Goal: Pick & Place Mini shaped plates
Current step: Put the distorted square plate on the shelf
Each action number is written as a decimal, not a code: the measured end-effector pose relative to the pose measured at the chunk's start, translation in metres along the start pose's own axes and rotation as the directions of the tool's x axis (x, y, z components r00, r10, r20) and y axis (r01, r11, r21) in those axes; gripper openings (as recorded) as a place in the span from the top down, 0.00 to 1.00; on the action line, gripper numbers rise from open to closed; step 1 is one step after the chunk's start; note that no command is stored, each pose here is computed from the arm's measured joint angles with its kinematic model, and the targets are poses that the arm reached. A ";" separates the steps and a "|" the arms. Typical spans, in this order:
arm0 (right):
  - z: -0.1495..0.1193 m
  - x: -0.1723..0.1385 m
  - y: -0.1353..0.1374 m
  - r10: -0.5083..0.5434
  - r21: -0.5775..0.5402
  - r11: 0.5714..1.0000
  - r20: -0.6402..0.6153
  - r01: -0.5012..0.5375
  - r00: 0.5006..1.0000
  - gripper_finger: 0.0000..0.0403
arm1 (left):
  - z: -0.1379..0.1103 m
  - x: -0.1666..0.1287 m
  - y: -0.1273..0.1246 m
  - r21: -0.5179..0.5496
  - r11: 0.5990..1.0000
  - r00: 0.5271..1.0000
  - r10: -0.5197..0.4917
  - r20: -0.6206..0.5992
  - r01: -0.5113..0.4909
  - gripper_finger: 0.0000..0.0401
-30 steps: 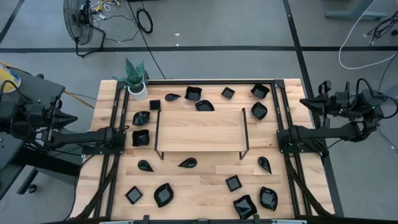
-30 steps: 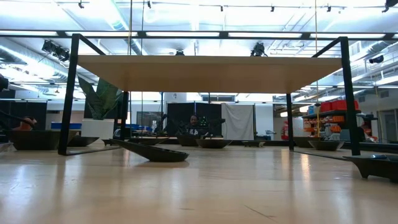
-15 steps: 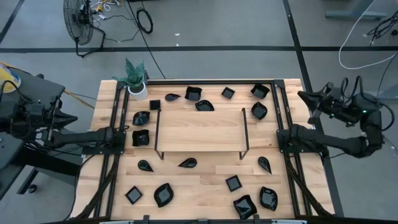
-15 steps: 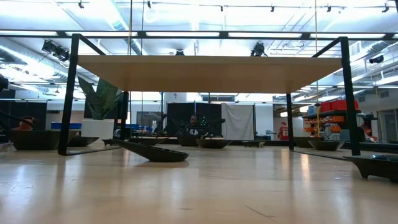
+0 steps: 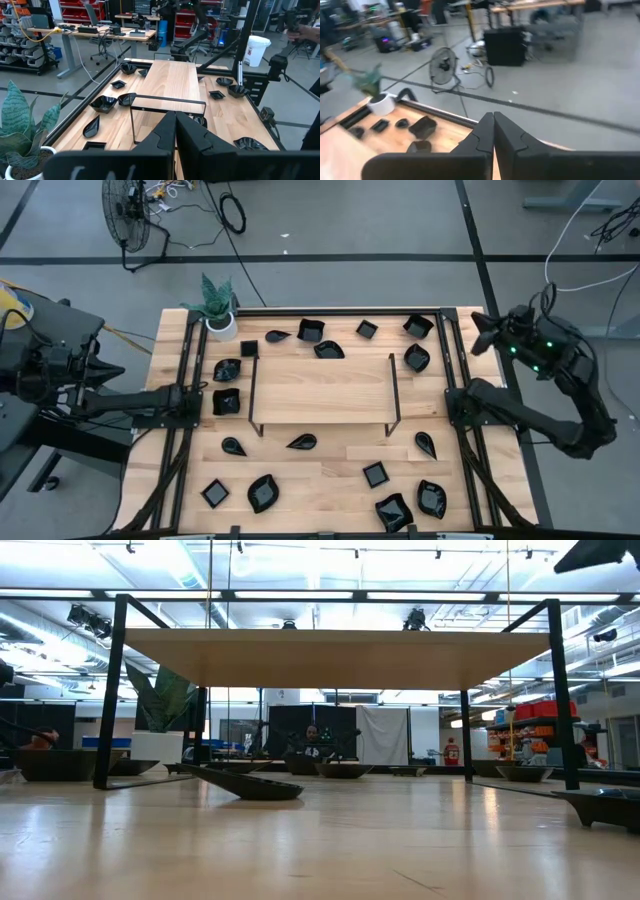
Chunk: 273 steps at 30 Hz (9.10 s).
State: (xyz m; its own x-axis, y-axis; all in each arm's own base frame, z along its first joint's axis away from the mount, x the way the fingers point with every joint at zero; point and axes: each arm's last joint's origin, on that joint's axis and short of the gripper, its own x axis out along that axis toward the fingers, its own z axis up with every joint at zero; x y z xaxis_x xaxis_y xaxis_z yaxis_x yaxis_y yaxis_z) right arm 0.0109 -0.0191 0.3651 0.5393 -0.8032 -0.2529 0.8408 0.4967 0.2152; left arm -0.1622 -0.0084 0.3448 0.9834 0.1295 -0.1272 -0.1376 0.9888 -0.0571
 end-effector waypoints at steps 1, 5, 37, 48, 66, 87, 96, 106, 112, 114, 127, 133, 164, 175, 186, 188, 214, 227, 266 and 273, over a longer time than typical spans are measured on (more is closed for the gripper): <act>0.000 0.003 0.001 -0.017 0.027 0.999 -0.010 0.018 1.000 0.97 | 0.000 0.000 0.000 0.000 1.000 1.000 0.000 0.000 0.000 0.95; 0.001 0.015 0.002 -0.055 0.121 0.991 -0.075 0.064 0.996 0.97 | 0.000 0.000 0.000 0.000 1.000 1.000 0.000 0.000 0.000 0.95; -0.035 0.080 -0.012 -0.240 0.477 0.726 -0.500 0.496 0.832 0.97 | 0.000 0.000 0.000 0.000 1.000 1.000 0.000 0.000 0.000 0.95; -0.057 0.094 -0.017 -0.257 0.505 0.662 -0.541 0.553 0.801 0.97 | 0.000 0.000 0.000 0.000 1.000 1.000 0.000 0.000 0.000 0.95; -0.092 0.130 -0.023 -0.160 0.557 0.667 -0.543 0.496 0.824 0.84 | 0.000 0.000 0.000 0.000 1.000 1.000 0.000 0.000 0.000 0.95; -0.105 0.179 -0.030 -0.264 0.459 0.648 -0.613 0.608 0.745 0.60 | 0.000 0.000 0.000 0.000 1.000 1.000 0.000 0.000 0.000 0.95; -0.108 0.187 -0.034 -0.351 0.427 0.614 -0.606 0.664 0.714 0.61 | 0.000 0.000 0.000 0.000 1.000 1.000 0.000 0.000 0.000 0.95; -0.115 0.198 -0.036 -0.365 0.416 0.582 -0.635 0.699 0.681 0.61 | 0.000 0.000 0.000 0.000 1.000 1.000 0.000 0.000 0.000 0.95; -0.118 0.205 -0.037 -0.367 0.422 0.566 -0.641 0.708 0.675 0.61 | 0.000 0.000 0.000 0.000 1.000 1.000 0.000 0.000 0.000 0.95; -0.120 0.208 -0.037 -0.367 0.427 0.556 -0.644 0.713 0.671 0.62 | 0.000 0.000 0.000 0.000 1.000 1.000 0.000 0.000 0.000 0.95; -0.135 0.224 -0.042 -0.407 0.367 0.520 -0.687 0.771 0.602 0.62 | 0.000 0.000 0.000 0.000 1.000 1.000 0.000 0.000 0.000 0.95; -0.140 0.230 -0.044 -0.443 0.339 0.509 -0.685 0.791 0.578 0.62 | 0.000 0.000 0.000 0.000 1.000 1.000 0.000 0.000 0.000 0.95; -0.152 0.244 -0.047 -0.451 0.438 0.338 -0.701 0.833 0.552 0.74 | 0.000 0.000 0.000 0.000 1.000 1.000 0.000 0.000 0.000 0.95; -0.153 0.242 -0.048 -0.463 0.448 0.292 -0.707 0.845 0.534 0.87 | 0.000 0.000 0.000 0.000 1.000 1.000 0.000 0.000 0.000 0.95; -0.164 0.241 -0.043 -0.469 0.438 0.291 -0.710 0.851 0.526 0.95 | 0.000 0.000 0.000 0.000 1.000 1.000 0.000 0.000 0.000 0.95; -0.163 0.242 -0.043 -0.467 0.442 0.295 -0.707 0.847 0.531 0.97 | 0.000 0.000 0.000 0.000 1.000 1.000 0.000 0.000 0.000 0.95; -0.139 0.232 -0.037 -0.439 0.580 0.334 -0.602 0.743 0.667 1.00 | 0.000 0.000 0.000 0.000 1.000 1.000 0.000 0.000 0.000 0.95; -0.105 0.209 -0.007 -0.298 0.713 0.449 -0.449 0.539 0.842 1.00 | 0.000 0.000 0.000 0.000 1.000 1.000 0.000 0.000 0.000 0.95; -0.030 0.172 0.154 0.310 0.714 0.688 -0.451 0.130 0.837 1.00 | 0.000 0.000 0.000 0.000 1.000 1.000 0.000 0.000 0.000 0.95; -0.031 0.179 0.172 0.323 0.618 0.782 -0.510 0.078 0.798 1.00 | 0.000 0.000 0.000 0.000 1.000 1.000 0.000 0.000 0.000 0.95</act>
State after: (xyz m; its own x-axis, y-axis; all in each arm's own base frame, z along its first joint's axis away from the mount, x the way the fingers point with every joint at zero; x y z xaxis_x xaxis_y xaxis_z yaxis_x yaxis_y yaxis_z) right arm 0.2536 -0.0674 0.3271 0.7254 -0.3130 -0.6130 0.6709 0.1225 0.7313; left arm -0.1623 -0.0084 0.3448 0.9833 0.1298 -0.1273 -0.1379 0.9888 -0.0569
